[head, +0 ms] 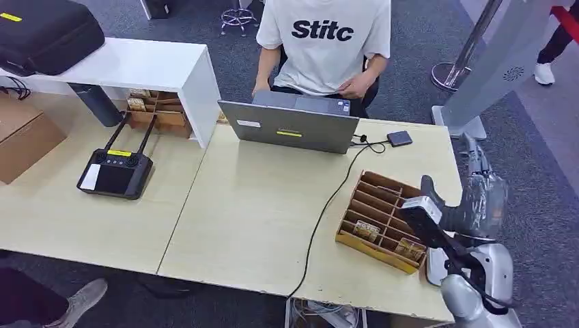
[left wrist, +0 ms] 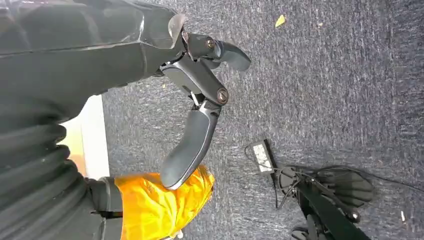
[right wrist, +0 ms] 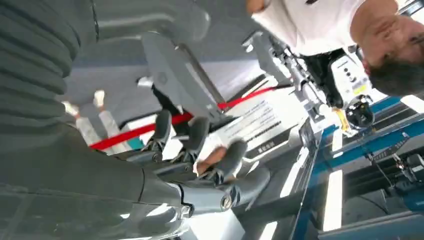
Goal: Pass the card to the sensor for recognition and then transmit it.
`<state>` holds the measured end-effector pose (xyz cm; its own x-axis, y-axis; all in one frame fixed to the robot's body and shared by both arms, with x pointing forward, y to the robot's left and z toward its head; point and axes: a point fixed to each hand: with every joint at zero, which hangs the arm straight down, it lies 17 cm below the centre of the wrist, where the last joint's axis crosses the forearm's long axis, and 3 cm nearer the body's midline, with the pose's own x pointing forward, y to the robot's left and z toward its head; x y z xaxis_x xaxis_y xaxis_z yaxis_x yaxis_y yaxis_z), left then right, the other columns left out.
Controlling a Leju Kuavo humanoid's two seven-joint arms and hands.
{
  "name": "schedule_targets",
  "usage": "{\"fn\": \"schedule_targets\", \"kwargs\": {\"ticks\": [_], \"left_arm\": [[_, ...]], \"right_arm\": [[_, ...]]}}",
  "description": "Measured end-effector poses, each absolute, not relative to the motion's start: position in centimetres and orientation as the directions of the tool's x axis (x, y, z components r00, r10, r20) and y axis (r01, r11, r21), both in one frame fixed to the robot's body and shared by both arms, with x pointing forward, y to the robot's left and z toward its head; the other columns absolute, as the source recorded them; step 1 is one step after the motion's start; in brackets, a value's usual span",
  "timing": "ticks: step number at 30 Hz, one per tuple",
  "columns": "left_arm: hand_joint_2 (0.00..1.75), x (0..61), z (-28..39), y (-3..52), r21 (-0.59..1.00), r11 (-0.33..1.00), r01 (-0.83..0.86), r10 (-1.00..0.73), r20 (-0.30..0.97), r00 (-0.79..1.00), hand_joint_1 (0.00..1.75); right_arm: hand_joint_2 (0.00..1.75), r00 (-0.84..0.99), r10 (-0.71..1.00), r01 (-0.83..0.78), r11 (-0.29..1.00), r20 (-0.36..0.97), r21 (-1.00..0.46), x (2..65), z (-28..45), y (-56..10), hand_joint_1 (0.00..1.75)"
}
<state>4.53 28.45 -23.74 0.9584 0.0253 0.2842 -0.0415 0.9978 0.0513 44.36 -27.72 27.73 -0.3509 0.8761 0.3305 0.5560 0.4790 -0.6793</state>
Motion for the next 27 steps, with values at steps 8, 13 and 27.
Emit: {"fn": "schedule_targets", "kwargs": {"ticks": [8,13,27], "left_arm": [[1.75,4.4,-23.8,28.4,0.045,0.998,-0.044,0.03,0.281,0.959,0.0],[1.75,4.2,-23.8,28.4,0.045,0.998,-0.044,0.03,0.283,0.959,0.0],[1.75,4.2,-23.8,28.4,0.04,0.998,-0.048,0.035,0.283,0.958,0.0]], "right_arm": [[1.75,-0.466,0.688,0.353,0.721,0.556,-0.596,44.3,26.1,-26.4,0.0],[1.75,-0.488,0.658,0.305,0.744,0.573,-0.595,44.0,25.6,-25.7,0.0],[1.75,-0.452,0.698,0.297,0.704,0.555,-0.645,44.3,24.5,-25.7,0.0]]}}
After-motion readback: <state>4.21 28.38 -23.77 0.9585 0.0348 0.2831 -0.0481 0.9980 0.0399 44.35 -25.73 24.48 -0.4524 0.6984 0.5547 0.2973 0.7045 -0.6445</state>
